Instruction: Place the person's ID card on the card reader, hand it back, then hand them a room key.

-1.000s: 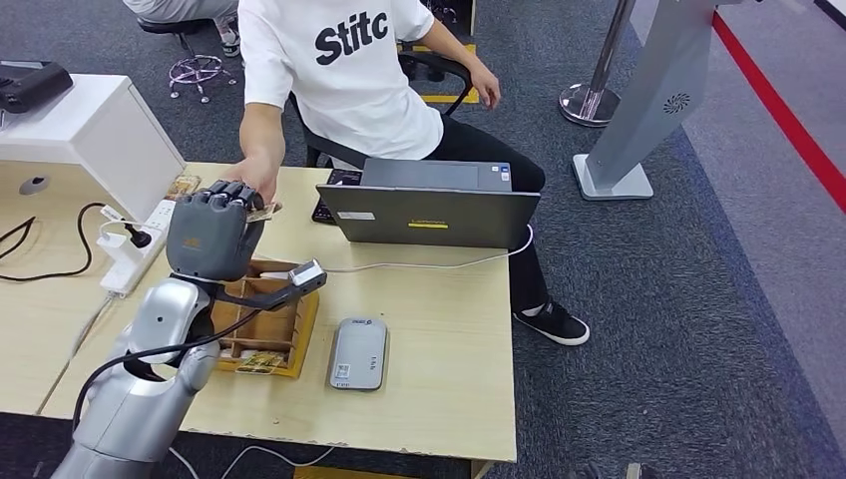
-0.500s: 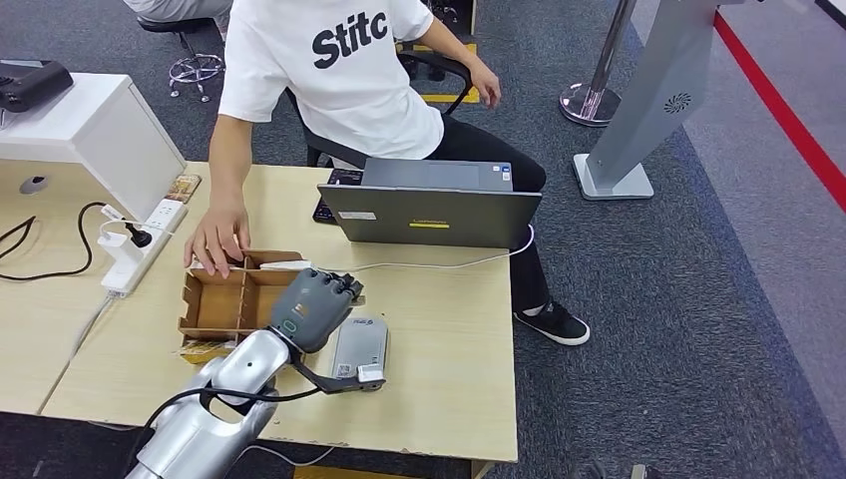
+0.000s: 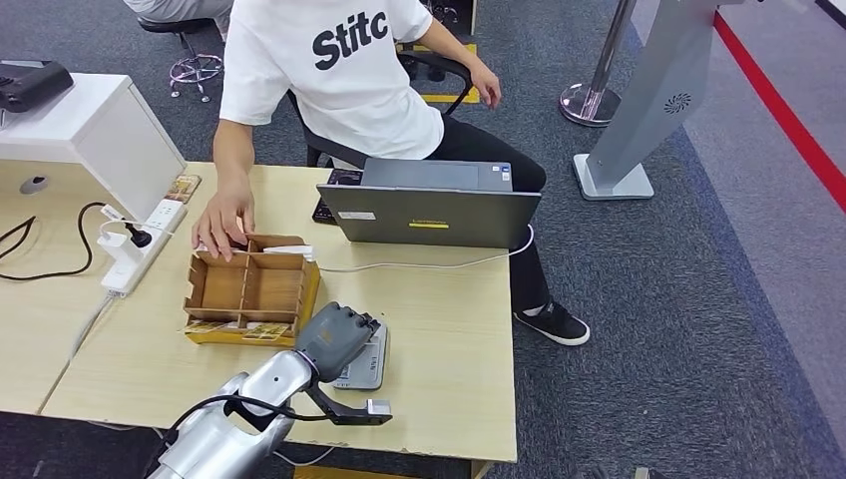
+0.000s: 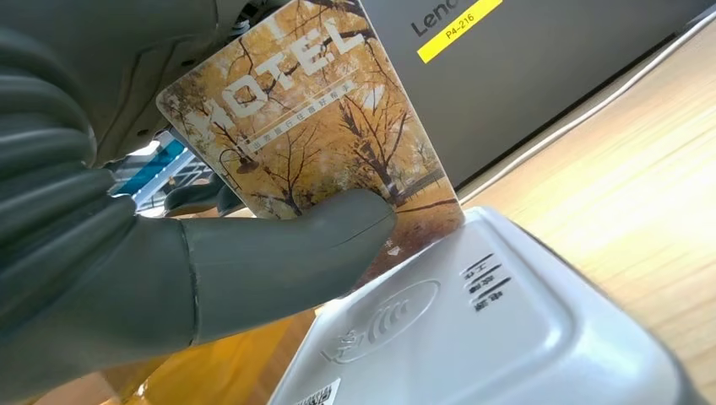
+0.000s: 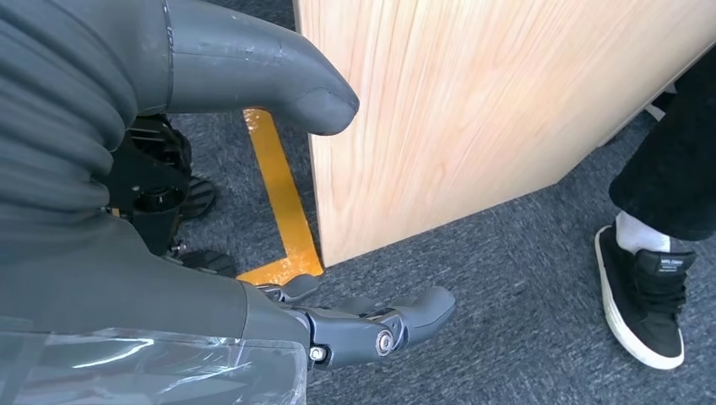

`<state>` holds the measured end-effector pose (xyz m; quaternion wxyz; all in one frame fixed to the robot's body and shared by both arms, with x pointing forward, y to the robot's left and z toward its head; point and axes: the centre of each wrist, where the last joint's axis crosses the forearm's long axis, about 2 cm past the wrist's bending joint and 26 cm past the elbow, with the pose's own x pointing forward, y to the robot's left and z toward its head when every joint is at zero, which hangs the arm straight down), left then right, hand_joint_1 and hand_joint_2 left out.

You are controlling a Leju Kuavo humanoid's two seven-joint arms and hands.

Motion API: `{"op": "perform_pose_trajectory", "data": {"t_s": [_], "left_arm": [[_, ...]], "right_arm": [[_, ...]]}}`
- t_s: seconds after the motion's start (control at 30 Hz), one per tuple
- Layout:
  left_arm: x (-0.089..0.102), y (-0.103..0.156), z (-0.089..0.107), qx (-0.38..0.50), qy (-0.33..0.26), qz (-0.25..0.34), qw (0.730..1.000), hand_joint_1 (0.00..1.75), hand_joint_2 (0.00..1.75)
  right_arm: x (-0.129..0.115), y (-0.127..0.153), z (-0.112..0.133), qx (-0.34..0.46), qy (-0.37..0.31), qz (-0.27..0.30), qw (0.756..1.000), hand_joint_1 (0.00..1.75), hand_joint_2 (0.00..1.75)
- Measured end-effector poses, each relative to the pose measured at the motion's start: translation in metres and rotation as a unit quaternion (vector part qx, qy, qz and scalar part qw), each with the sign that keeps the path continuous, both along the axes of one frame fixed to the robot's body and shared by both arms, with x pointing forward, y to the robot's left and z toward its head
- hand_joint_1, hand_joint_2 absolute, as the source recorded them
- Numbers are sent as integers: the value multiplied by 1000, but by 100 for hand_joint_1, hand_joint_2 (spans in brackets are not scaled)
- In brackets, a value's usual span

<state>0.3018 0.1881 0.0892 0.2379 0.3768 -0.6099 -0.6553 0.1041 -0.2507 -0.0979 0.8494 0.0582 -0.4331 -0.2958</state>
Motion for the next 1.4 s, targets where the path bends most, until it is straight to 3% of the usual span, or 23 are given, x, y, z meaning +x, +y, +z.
{"op": "perform_pose_trajectory", "data": {"t_s": [0.23, 0.4, 0.67, 0.97, 1.1, 1.4], "left_arm": [[1, -6, 8, -29, -47, 10, 998, 175, 175], [10, -9, 51, -78, -123, 46, 988, 175, 175], [37, 37, 92, -107, -214, 150, 959, 175, 175], [42, 79, 103, -109, -262, 227, 932, 175, 175], [42, 91, 103, -102, -271, 244, 926, 0, 175], [42, 96, 102, -89, -272, 234, 929, 0, 175]], "right_arm": [[-1, 0, 0, -1, 1, 1, 1000, 0, 175], [-2, 0, 0, -1, 4, 5, 1000, 0, 175], [0, 0, 0, 0, 6, 17, 1000, 0, 175], [3, 1, 1, 1, 1, 27, 1000, 0, 175], [3, 1, 1, 1, 1, 28, 1000, 0, 175], [3, 1, 1, 2, 0, 28, 1000, 0, 175]]}}
